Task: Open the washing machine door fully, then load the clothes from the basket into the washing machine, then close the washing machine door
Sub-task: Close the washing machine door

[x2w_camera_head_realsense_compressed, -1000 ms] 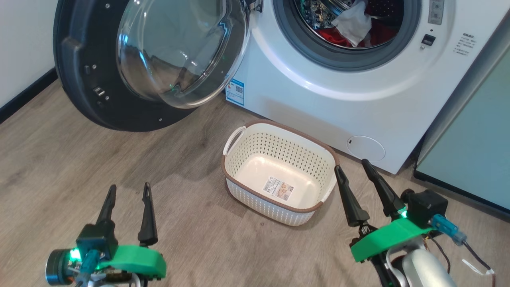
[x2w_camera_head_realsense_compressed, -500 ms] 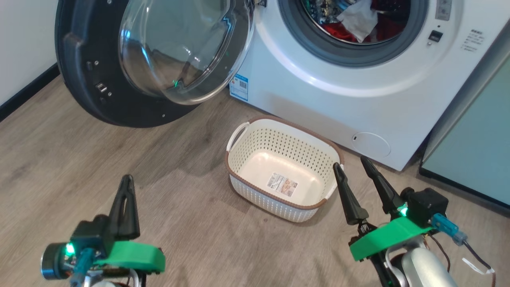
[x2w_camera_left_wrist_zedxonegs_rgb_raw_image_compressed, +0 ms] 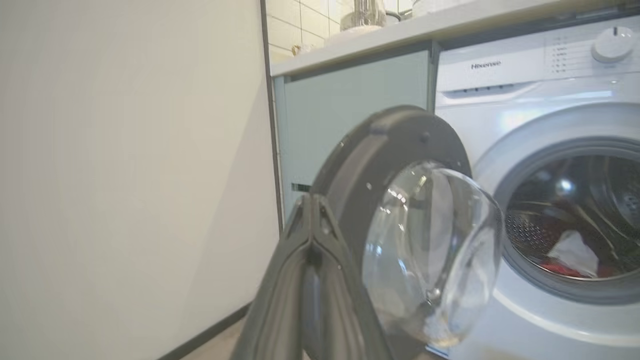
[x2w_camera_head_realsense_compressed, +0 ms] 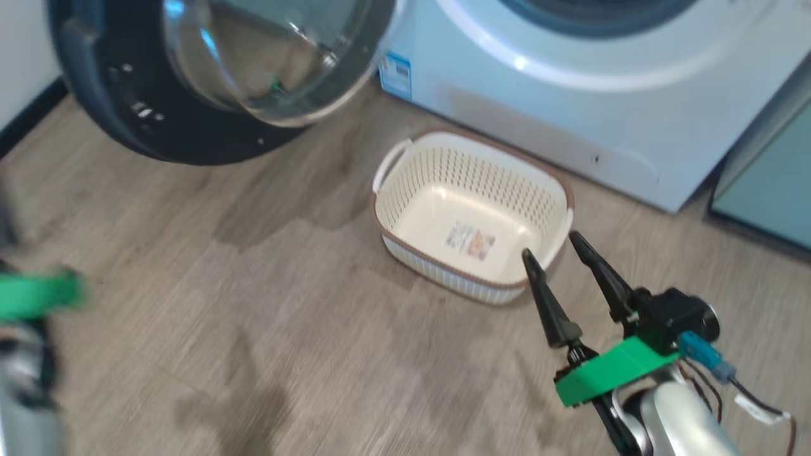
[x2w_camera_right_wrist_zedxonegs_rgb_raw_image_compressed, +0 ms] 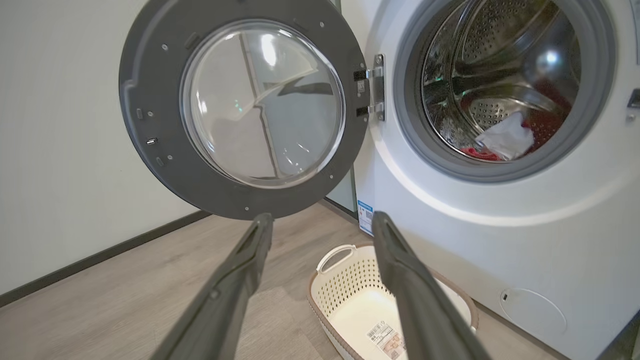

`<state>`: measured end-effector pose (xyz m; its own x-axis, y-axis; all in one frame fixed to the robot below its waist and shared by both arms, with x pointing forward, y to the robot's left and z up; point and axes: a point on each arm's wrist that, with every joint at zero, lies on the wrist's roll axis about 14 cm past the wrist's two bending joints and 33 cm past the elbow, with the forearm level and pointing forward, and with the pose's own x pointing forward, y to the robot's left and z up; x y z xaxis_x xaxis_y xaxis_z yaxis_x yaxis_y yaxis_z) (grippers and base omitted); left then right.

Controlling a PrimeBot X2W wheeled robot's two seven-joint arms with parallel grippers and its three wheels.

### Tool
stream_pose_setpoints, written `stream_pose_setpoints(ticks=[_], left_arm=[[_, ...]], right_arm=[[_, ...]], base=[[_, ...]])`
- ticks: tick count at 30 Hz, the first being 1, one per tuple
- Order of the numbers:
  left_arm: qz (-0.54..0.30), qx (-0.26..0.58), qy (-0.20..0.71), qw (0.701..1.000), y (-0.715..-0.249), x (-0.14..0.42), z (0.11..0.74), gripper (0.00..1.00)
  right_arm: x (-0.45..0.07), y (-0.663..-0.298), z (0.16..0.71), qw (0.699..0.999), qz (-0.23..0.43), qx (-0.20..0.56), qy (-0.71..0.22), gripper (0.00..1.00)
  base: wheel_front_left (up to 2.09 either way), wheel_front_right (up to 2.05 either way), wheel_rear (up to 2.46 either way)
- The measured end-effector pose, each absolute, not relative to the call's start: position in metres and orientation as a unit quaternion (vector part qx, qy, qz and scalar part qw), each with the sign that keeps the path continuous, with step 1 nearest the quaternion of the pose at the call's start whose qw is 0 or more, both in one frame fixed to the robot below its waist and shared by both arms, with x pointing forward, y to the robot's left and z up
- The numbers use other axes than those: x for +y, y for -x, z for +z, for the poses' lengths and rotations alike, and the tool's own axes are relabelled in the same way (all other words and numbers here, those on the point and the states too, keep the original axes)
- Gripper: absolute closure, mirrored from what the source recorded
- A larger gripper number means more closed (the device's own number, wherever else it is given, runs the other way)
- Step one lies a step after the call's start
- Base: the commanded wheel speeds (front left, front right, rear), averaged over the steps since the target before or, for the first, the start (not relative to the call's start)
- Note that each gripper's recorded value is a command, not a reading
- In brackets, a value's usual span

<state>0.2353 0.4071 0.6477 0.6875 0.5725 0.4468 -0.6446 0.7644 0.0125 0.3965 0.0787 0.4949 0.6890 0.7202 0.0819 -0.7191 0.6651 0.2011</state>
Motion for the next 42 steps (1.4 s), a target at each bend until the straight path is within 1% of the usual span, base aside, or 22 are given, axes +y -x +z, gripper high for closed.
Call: stream_pose_setpoints(ticks=[3, 5, 8, 9, 12, 17, 21, 25, 27, 30, 33, 36, 38, 42], left_arm=[[0.347, -0.238, -0.088, 0.903, -0.248, 0.441, 0.672, 1.00], [0.368, -0.240, -0.061, 0.896, -0.259, 0.467, 0.672, 1.00], [0.383, -0.208, -0.058, 0.898, -0.280, 0.499, 0.665, 1.00], [0.383, -0.208, -0.058, 0.898, -0.280, 0.499, 0.665, 1.00], [0.400, -0.183, -0.049, 0.897, -0.300, 0.527, 0.661, 1.00], [0.439, -0.144, 0.038, 0.886, -0.334, 0.555, 0.636, 1.00], [0.481, -0.128, 0.140, 0.856, -0.347, 0.573, 0.613, 1.00], [0.495, -0.125, 0.248, 0.823, -0.364, 0.577, 0.592, 1.00], [0.500, -0.103, 0.291, 0.809, -0.372, 0.574, 0.576, 1.00], [0.509, -0.075, 0.349, 0.784, -0.375, 0.568, 0.553, 1.00], [0.507, -0.057, 0.388, 0.768, -0.375, 0.562, 0.538, 1.00], [0.503, -0.059, 0.410, 0.759, -0.377, 0.560, 0.535, 1.00], [0.487, -0.058, 0.416, 0.766, -0.383, 0.556, 0.537, 1.00], [0.463, -0.062, 0.449, 0.762, -0.393, 0.549, 0.536, 1.00]], right_arm=[[0.077, -0.405, 0.491, 0.912, 0.395, 0.005, -0.112, 0.00], [0.073, -0.410, 0.487, 0.913, 0.392, 0.008, -0.109, 0.00], [0.063, -0.418, 0.480, 0.918, 0.381, 0.014, -0.107, 0.00], [0.063, -0.418, 0.480, 0.918, 0.381, 0.014, -0.107, 0.00], [0.053, -0.424, 0.474, 0.922, 0.372, 0.019, -0.102, 0.00], [0.036, -0.435, 0.470, 0.931, 0.353, 0.019, -0.097, 0.00], [0.023, -0.437, 0.461, 0.935, 0.341, 0.029, -0.093, 0.00], [0.012, -0.441, 0.455, 0.940, 0.327, 0.035, -0.091, 0.00], [0.009, -0.443, 0.455, 0.942, 0.322, 0.033, -0.090, 0.00], [0.006, -0.443, 0.456, 0.943, 0.319, 0.031, -0.088, 0.00], [0.004, -0.442, 0.458, 0.944, 0.317, 0.030, -0.086, 0.00], [0.004, -0.442, 0.458, 0.944, 0.316, 0.029, -0.085, 0.00], [0.004, -0.442, 0.459, 0.944, 0.316, 0.029, -0.086, 0.00], [0.005, -0.442, 0.458, 0.944, 0.317, 0.030, -0.087, 0.00]], base=[[0.00, 0.00, 0.00], [0.00, 0.00, 0.00], [0.00, 0.00, 0.00], [0.00, 0.00, 0.00], [0.00, 0.00, 0.00], [0.00, 0.00, 0.00], [0.00, 0.00, 0.00], [0.00, 0.00, 0.00], [0.00, 0.00, 0.00], [0.00, 0.00, 0.00], [0.00, 0.00, 0.00], [0.00, 0.00, 0.00], [0.00, 0.00, 0.00], [0.00, 0.00, 0.00]])
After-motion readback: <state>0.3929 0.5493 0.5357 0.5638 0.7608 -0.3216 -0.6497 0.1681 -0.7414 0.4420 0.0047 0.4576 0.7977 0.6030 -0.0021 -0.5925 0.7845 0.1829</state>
